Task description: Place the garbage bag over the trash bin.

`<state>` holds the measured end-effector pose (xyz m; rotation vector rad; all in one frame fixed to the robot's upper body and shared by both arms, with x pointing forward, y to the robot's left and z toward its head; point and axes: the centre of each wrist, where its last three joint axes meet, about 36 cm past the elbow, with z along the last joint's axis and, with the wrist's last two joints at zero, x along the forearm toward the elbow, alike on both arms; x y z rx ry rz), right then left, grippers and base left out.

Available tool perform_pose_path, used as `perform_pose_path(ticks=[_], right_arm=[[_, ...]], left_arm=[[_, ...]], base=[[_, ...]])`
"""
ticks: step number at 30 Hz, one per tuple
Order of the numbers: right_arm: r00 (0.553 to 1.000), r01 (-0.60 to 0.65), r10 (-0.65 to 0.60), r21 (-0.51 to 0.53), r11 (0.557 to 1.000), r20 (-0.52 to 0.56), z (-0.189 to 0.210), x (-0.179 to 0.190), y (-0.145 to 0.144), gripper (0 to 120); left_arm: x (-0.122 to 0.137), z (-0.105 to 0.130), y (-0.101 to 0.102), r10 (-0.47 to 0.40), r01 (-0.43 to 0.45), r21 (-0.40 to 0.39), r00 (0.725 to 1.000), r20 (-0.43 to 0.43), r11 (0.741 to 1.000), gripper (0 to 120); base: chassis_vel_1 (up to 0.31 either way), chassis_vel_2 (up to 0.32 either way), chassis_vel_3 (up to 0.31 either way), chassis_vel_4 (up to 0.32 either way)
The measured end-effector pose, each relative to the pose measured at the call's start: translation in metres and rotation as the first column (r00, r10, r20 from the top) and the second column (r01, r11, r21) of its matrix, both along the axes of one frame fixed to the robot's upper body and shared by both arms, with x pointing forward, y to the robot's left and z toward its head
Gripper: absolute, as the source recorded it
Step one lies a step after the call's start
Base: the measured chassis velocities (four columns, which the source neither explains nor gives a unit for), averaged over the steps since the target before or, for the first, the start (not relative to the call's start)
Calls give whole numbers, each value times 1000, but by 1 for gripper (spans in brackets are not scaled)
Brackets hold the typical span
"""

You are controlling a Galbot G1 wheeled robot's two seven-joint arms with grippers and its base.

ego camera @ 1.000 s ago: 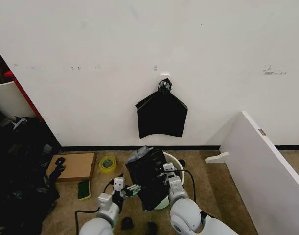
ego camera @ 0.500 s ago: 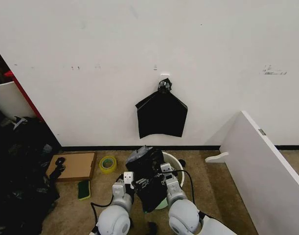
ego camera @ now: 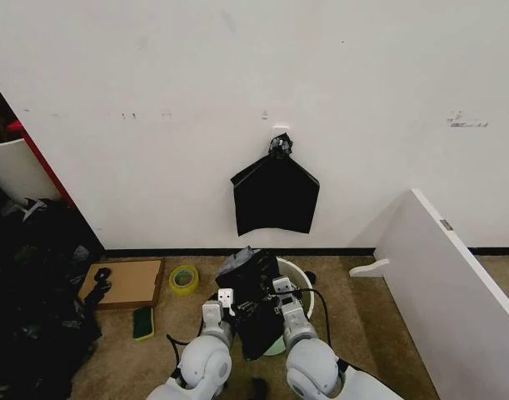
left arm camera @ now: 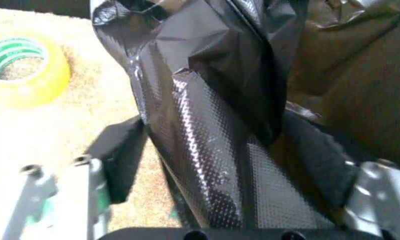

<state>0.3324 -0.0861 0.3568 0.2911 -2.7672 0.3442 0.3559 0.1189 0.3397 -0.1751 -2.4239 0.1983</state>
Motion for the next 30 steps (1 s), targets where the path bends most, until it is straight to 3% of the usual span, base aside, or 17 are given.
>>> perform_pose_path(ticks=[10,16,20,27,30], right_arm=[[1000,-2,2,-6,1000,3,-1,-3,-1,0],[1000,-9,10,-21,1000,15,-6,-8,-6,0],[998,-39,39,-1,999,38,-12,-13,-9,0],[991,-86,77,74,994,108,-19,-11,-17,0],[985,-100,78,143,985,153,-19,-9,-21,0]], left_arm=[[6,12,8,-10,7,-32,996,-86,999,36],[15,26,28,-2,-9,-72,988,-156,997,15],[14,34,43,20,-31,-64,987,-158,998,2],[6,39,60,57,-63,-42,991,-120,997,1],[2,38,71,76,-77,-22,996,-48,997,1]], base=[[0,0,0,0],[0,0,0,0],[0,0,0,0],[0,0,0,0],[0,0,0,0]])
